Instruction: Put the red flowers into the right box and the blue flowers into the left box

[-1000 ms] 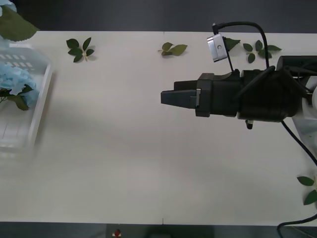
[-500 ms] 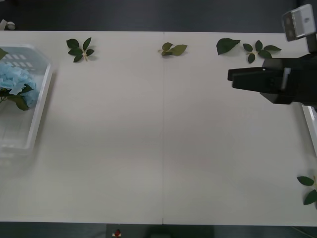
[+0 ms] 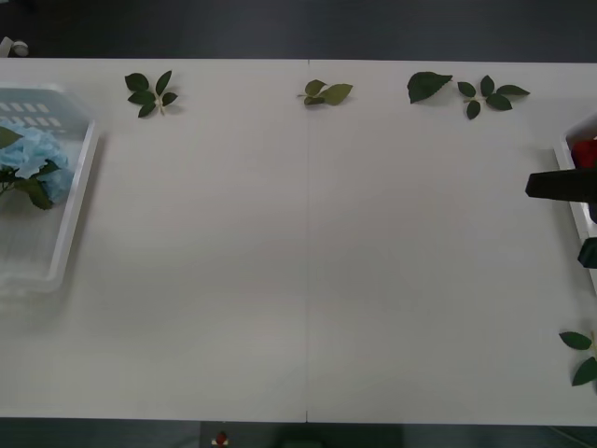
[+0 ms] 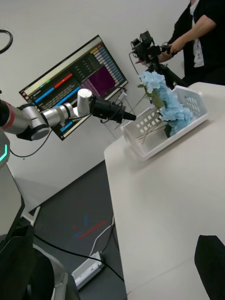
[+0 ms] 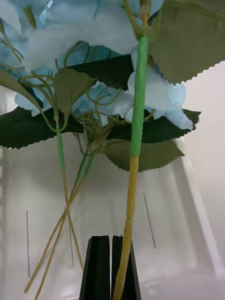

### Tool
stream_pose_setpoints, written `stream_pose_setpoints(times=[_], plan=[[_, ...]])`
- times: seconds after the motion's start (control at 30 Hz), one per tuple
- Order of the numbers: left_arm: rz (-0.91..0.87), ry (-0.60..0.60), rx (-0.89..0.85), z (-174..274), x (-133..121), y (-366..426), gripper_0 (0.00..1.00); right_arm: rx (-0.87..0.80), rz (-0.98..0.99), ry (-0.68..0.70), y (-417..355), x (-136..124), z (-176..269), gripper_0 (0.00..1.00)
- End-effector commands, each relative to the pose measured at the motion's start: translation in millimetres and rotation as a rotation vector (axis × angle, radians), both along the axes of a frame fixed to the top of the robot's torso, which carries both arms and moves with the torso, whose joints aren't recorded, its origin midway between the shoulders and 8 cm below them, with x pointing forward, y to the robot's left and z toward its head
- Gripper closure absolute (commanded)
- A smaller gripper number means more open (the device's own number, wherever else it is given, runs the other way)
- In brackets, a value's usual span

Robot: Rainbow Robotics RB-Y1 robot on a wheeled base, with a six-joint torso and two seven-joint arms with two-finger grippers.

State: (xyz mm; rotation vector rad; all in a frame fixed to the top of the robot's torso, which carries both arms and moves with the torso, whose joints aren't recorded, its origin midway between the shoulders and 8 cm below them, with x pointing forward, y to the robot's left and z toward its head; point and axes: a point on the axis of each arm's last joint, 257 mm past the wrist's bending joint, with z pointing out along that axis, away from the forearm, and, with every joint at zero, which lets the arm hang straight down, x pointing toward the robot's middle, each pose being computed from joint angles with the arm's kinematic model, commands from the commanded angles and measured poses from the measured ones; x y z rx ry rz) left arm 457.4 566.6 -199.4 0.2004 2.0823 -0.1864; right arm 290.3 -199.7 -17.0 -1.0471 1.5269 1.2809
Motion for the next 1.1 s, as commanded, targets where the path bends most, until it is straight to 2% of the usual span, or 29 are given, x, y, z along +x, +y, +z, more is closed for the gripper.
stream_pose_setpoints(times=[0.03,0.17,0.2,0.23,0.3,0.37,0.4,0.67,1.1], plan=[[-0.023,-0.006,0.071,-5,14,-8,1.00,-0.023,0.000,-0.005,-11,-6,9,0.00],[-0.021,0.001,0.082,-11,17,-10,0.99,-0.042,0.010,-0.021,-18,-14,13,0.00],[-0.021,0.001,0.081,-12,17,-11,0.86,-0.043,0.020,-0.020,-18,-16,13,0.00],[-0.021,-0.001,0.081,-11,18,-11,0.66,-0.041,0.024,-0.019,-19,-17,13,0.00],[-0.021,-0.001,0.081,-11,18,-11,0.35,-0.034,0.026,-0.019,-18,-18,13,0.00],[-0.021,0.000,0.080,-11,17,-11,0.08,-0.026,0.026,-0.022,-17,-18,13,0.00],[-0.021,-0.001,0.077,-10,17,-11,0.00,-0.025,0.027,-0.021,-17,-19,13,0.00],[-0.128,0.011,-0.022,4,4,-39,0.00,-0.025,0.030,-0.021,-17,-20,13,0.00],[-0.368,0.005,-0.034,79,-25,-74,0.00,-0.023,0.027,-0.023,-17,-19,14,0.00]])
